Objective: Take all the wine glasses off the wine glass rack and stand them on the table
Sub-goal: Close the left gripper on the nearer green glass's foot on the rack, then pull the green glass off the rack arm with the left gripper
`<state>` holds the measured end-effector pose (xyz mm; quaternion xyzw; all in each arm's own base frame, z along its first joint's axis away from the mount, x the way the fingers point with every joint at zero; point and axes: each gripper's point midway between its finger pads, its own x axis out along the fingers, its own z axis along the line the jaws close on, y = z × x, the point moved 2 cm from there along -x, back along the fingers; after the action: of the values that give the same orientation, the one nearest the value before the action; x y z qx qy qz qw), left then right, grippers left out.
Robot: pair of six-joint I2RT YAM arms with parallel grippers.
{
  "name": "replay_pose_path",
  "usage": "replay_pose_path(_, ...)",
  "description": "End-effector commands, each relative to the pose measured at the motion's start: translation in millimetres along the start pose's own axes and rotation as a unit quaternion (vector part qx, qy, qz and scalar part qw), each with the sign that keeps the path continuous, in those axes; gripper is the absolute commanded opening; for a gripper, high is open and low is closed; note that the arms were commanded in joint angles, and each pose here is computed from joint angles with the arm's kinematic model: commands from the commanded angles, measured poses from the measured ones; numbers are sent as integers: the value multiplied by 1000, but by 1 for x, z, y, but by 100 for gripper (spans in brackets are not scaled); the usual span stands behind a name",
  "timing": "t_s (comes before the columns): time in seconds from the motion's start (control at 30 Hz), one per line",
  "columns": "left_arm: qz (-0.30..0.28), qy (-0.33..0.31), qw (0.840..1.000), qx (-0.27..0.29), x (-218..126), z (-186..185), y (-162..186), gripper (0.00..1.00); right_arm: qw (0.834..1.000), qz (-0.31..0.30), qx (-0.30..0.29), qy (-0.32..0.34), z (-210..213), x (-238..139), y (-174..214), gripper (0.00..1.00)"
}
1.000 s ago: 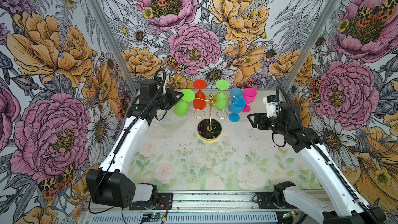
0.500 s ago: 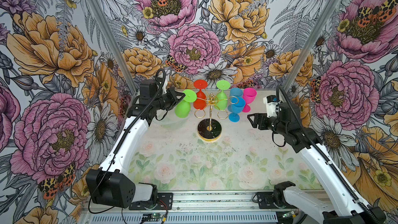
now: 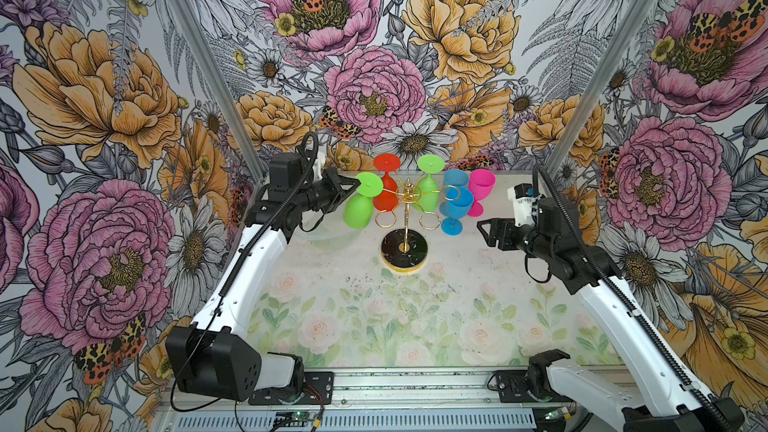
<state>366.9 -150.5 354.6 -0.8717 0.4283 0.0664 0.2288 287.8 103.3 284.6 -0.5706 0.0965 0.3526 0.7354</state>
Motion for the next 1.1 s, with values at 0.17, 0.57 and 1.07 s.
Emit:
replay_pose_path(0.17,9,34,999,16,3,-21,-3,0,1000,-12,-1,0,0,-1,-3,81)
replay_pose_path(0.57,29,41,999,14,17,-25,-2,0,1000,-12,-4,4,-1,-2,-1,81)
replay_pose_path(1.07,49,48,998,14,34,-28,-2,0,1000,-12,-5,9,-3,-2,1,81)
